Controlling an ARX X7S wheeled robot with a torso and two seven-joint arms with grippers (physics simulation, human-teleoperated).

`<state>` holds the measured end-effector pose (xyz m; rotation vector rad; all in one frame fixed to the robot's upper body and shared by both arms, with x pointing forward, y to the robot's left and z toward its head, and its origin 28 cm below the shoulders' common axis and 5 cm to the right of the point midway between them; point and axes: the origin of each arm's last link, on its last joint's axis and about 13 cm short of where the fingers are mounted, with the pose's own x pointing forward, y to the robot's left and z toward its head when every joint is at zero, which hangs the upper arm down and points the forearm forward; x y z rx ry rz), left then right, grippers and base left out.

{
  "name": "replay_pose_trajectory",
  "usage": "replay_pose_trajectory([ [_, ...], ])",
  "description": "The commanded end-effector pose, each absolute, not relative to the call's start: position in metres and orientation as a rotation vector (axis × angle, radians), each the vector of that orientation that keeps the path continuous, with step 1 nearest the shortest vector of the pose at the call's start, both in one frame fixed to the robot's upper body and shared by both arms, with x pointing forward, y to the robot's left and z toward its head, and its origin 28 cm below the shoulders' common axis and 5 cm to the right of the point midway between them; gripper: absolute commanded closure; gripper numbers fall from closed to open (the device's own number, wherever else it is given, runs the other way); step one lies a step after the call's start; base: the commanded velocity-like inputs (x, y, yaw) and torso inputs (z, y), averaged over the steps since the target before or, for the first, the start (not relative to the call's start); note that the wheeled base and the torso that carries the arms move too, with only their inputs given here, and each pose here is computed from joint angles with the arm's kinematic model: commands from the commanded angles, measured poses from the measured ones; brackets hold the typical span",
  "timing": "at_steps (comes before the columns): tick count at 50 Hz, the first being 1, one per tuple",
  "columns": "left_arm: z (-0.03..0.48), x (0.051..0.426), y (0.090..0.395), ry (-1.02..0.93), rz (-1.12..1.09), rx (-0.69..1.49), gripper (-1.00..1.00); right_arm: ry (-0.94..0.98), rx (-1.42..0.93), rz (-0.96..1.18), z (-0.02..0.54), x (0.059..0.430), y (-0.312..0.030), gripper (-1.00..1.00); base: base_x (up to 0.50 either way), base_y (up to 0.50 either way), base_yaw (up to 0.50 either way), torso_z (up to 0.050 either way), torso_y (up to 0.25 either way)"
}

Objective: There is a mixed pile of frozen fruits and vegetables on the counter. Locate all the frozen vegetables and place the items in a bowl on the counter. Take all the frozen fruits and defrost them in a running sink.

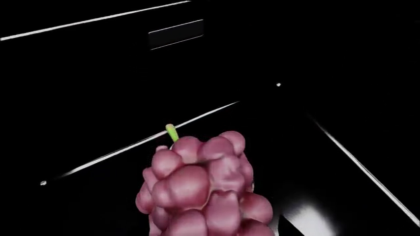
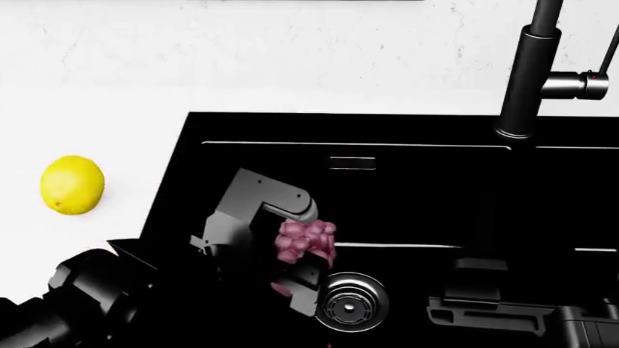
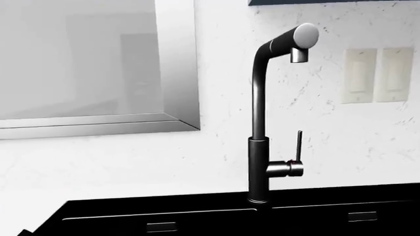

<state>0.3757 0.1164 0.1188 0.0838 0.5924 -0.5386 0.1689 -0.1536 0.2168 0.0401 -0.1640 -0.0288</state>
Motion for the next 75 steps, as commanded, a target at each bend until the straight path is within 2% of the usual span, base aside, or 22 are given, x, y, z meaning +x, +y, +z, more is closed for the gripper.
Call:
replay_pose_trajectory([
  [1, 0.103, 0.371, 0.113, 0.611, -0.531, 0.092, 1.00, -0.186, 0.066, 0.024, 0.217, 0.169, -0.150, -1.00, 0.00, 0.00, 0.00, 0.000, 0.000],
  [8, 0.086, 0.365, 0.117, 0.650, -0.518, 0.093, 1.00, -0.184, 0.067, 0.023, 0.217, 0.169, -0.151, -1.00, 0.00, 0.00, 0.00, 0.000, 0.000],
  [9, 0.089, 0.365, 0.116, 0.640, -0.522, 0.145, 1.00, -0.186, 0.068, 0.026, 0.218, 0.168, -0.151, -1.00, 0.00, 0.00, 0.00, 0.000, 0.000],
  [14, 0.093, 0.367, 0.116, 0.636, -0.523, 0.130, 1.00, -0.183, 0.067, 0.035, 0.216, 0.169, -0.149, -1.00, 0.00, 0.00, 0.00, 0.000, 0.000],
  [15, 0.093, 0.367, 0.116, 0.636, -0.524, 0.130, -1.00, -0.183, 0.067, 0.035, 0.216, 0.169, -0.149, -1.00, 0.00, 0.00, 0.00, 0.000, 0.000],
  [22, 0.110, 0.374, 0.112, 0.606, -0.512, 0.075, -1.00, -0.181, 0.066, 0.047, 0.216, 0.169, -0.147, -1.00, 0.00, 0.00, 0.00, 0.000, 0.000],
  [27, 0.143, 0.382, 0.100, 0.454, -0.487, 0.120, -1.00, -0.176, 0.063, 0.057, 0.215, 0.169, -0.145, -1.00, 0.00, 0.00, 0.00, 0.000, 0.002],
  [31, 0.171, 0.366, 0.106, 0.347, -0.476, 0.096, -1.00, -0.173, 0.063, 0.062, 0.214, 0.170, -0.144, -1.00, 0.00, 0.00, 0.00, 0.000, 0.000],
  [41, 0.215, 0.297, 0.144, 0.140, -0.371, 0.015, -1.00, -0.164, 0.036, 0.066, 0.215, 0.166, -0.139, -1.00, 0.00, 0.00, 0.00, 0.000, 0.000],
  [51, 0.211, 0.228, 0.196, 0.028, -0.229, -0.040, -1.00, -0.182, 0.003, 0.051, 0.209, 0.170, -0.139, -1.00, 0.00, 0.00, 0.00, 0.000, 0.000],
  [52, 0.210, 0.223, 0.201, 0.030, -0.285, -0.099, -1.00, -0.189, 0.034, 0.045, 0.209, 0.171, -0.139, -1.00, 0.00, 0.00, 0.00, 0.000, 0.000],
  [53, 0.210, 0.221, 0.208, -0.004, -0.274, -0.164, -1.00, -0.209, -0.046, -0.008, 0.210, 0.171, -0.142, -1.00, 0.00, 0.00, 0.00, 0.000, 0.000],
  [57, 0.213, 0.212, 0.224, -0.041, -0.199, -0.085, -1.00, -0.222, -0.074, -0.051, 0.208, 0.179, -0.144, -1.00, 0.00, 0.00, 0.00, 0.000, 0.000],
  [63, 0.222, 0.194, 0.246, -0.059, -0.142, -0.025, -1.00, -0.179, -0.071, 0.013, 0.212, 0.195, -0.147, -1.00, 0.00, 0.00, 0.00, 0.000, 0.000],
  [75, 0.228, 0.196, 0.265, -0.053, -0.094, -0.008, -1.00, -0.189, -0.098, 0.031, 0.220, 0.199, -0.153, -1.00, 0.00, 0.00, 0.00, 0.000, 0.000],
])
